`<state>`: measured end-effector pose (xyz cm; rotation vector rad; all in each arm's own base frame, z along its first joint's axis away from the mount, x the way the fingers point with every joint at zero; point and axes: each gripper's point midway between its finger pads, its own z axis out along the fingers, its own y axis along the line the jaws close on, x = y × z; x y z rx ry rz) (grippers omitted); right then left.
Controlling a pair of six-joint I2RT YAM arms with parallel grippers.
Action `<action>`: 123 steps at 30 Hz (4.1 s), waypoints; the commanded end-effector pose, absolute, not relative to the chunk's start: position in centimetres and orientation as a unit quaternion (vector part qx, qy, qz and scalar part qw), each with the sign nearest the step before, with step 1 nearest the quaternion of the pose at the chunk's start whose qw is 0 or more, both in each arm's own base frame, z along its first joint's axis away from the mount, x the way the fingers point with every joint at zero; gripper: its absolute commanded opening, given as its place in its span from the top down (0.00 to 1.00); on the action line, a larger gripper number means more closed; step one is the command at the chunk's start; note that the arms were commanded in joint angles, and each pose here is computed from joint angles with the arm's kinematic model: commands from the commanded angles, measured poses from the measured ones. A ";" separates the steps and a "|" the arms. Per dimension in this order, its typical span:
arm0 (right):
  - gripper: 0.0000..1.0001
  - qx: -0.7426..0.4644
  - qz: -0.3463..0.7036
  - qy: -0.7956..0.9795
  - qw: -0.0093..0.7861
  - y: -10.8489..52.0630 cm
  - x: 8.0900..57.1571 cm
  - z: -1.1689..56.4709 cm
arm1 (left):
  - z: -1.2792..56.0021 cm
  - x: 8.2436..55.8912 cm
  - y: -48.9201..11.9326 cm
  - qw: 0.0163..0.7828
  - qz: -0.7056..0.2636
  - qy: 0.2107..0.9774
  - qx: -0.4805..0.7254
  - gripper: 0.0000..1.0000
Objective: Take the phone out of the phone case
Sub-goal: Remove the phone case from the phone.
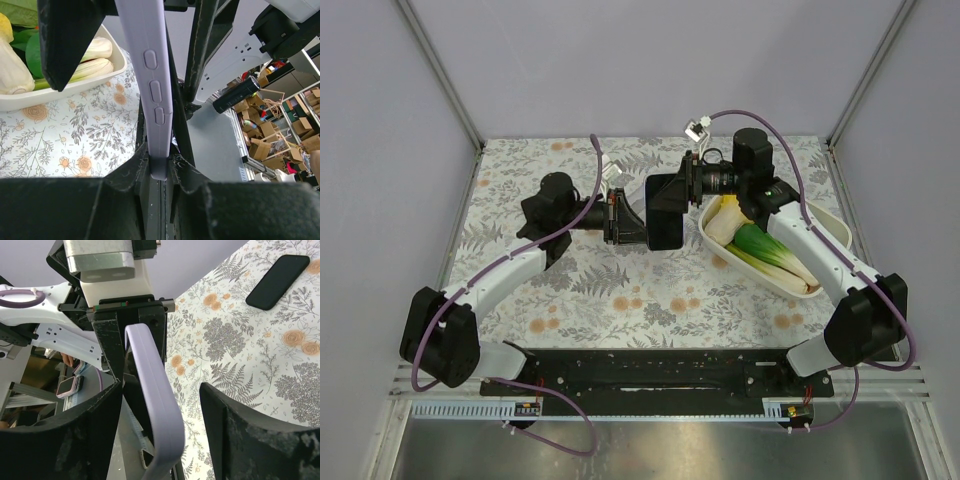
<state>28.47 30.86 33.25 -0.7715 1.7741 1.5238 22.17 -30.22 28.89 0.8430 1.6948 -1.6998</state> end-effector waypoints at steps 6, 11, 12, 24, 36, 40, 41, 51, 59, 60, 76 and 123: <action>0.17 -0.317 0.586 0.661 0.346 30.7 27.9 35.7 | 32.0 22.5 -29.8 0.363 -0.636 0.589 0.343 1.00; 0.10 -0.320 0.586 0.656 0.351 30.4 27.7 36.5 | 31.1 23.0 -29.8 0.361 -0.631 0.599 0.335 1.00; 0.08 -0.320 0.585 0.656 0.353 30.4 27.7 36.5 | 31.0 23.1 -29.7 0.362 -0.630 0.600 0.334 1.00; 0.00 -0.334 0.497 0.676 0.430 27.8 28.9 37.1 | 30.4 23.9 -29.1 0.364 -0.627 0.611 0.319 1.00; 0.00 -0.379 0.349 0.669 0.535 23.8 28.0 39.0 | 30.9 25.8 -27.9 0.384 -0.609 0.634 0.283 1.00; 0.00 -0.420 0.345 0.663 0.514 24.8 26.1 37.2 | 31.3 26.0 -27.9 0.384 -0.609 0.636 0.278 1.00; 0.01 -0.432 0.332 0.663 0.514 25.1 25.9 36.4 | 31.2 26.1 -27.9 0.384 -0.609 0.638 0.275 1.00; 0.04 -0.478 0.327 0.661 0.478 26.7 24.1 32.9 | 31.8 25.8 -28.0 0.386 -0.613 0.626 0.291 1.00; 0.07 -0.461 0.356 0.677 0.449 27.3 23.4 32.2 | 32.6 25.0 -27.9 0.392 -0.622 0.600 0.316 1.00; 0.08 -0.456 0.370 0.680 0.439 27.5 23.0 32.2 | 32.7 24.9 -27.9 0.393 -0.621 0.599 0.318 1.00; 0.20 -0.342 0.561 0.688 0.309 28.6 21.3 34.0 | 35.2 26.9 -27.0 0.428 -0.613 0.589 0.309 1.00; 0.21 -0.255 0.653 0.642 0.310 28.6 23.0 36.1 | 35.2 29.1 -26.9 0.467 -0.613 0.594 0.232 1.00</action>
